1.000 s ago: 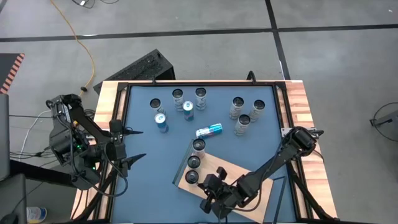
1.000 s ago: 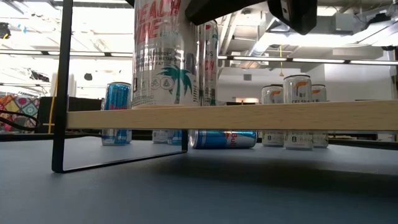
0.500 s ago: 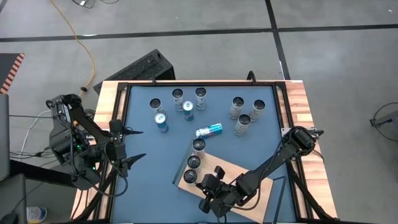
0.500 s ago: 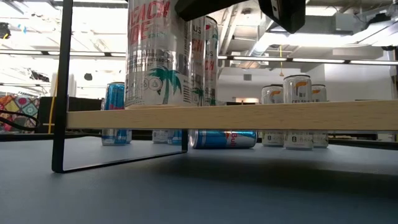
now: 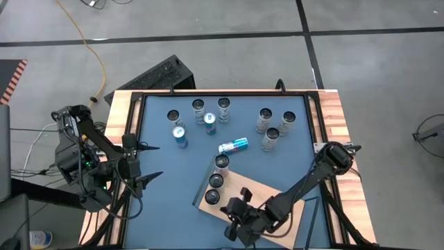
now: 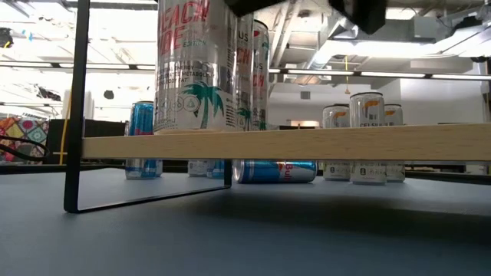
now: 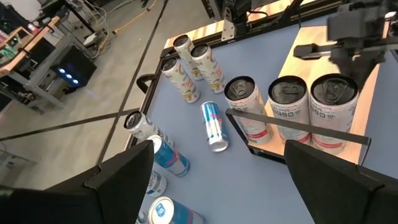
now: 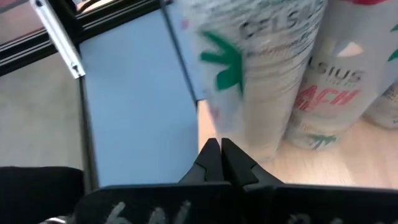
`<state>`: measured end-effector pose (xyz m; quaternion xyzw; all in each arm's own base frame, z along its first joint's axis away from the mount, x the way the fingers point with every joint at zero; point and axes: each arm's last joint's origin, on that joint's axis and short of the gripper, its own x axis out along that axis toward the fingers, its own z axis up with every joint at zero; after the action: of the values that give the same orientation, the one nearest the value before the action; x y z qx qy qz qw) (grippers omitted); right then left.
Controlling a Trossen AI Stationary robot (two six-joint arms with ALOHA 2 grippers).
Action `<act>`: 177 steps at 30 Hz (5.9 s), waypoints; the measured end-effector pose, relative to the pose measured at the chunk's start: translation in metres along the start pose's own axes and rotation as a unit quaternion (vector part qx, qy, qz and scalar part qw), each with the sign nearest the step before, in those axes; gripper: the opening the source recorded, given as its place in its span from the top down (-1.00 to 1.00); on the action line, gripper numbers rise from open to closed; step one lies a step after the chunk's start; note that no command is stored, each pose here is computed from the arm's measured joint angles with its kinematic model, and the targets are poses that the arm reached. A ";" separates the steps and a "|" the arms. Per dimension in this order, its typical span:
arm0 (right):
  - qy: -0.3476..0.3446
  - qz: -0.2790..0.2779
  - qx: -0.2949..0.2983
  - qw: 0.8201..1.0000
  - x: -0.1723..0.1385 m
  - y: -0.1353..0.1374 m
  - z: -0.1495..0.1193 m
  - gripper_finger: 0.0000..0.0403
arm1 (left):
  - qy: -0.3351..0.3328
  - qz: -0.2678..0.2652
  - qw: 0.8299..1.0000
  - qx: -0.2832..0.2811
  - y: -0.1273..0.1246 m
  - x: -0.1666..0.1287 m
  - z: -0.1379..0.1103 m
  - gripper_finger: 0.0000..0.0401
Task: Place canned beverage on shelf
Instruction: Put the white pink soda can aligned with the other white pink soda cans on the shelf, then adjust the white pink soda cans on the shelf
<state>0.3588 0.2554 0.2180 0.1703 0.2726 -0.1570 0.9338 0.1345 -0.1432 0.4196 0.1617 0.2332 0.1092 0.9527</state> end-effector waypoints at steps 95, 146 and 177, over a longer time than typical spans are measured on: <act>0.016 -0.154 0.014 0.988 0.031 -0.053 0.022 1.00 | -0.020 -0.035 0.988 -0.147 -0.028 0.039 -0.092 -0.73; -0.057 -0.185 0.036 0.980 -0.006 -0.041 0.006 1.00 | -0.087 -0.135 0.960 -0.229 -0.064 0.089 -0.137 -0.73; -0.020 -0.268 -0.065 0.961 0.015 -0.076 0.027 1.00 | -0.085 -0.128 0.964 -0.217 -0.061 0.094 -0.136 -0.73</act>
<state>0.3540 0.1735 0.2138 0.0267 0.2992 -0.3864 0.8720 0.1586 -0.1378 0.2451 -0.0707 0.1405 0.0205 0.9873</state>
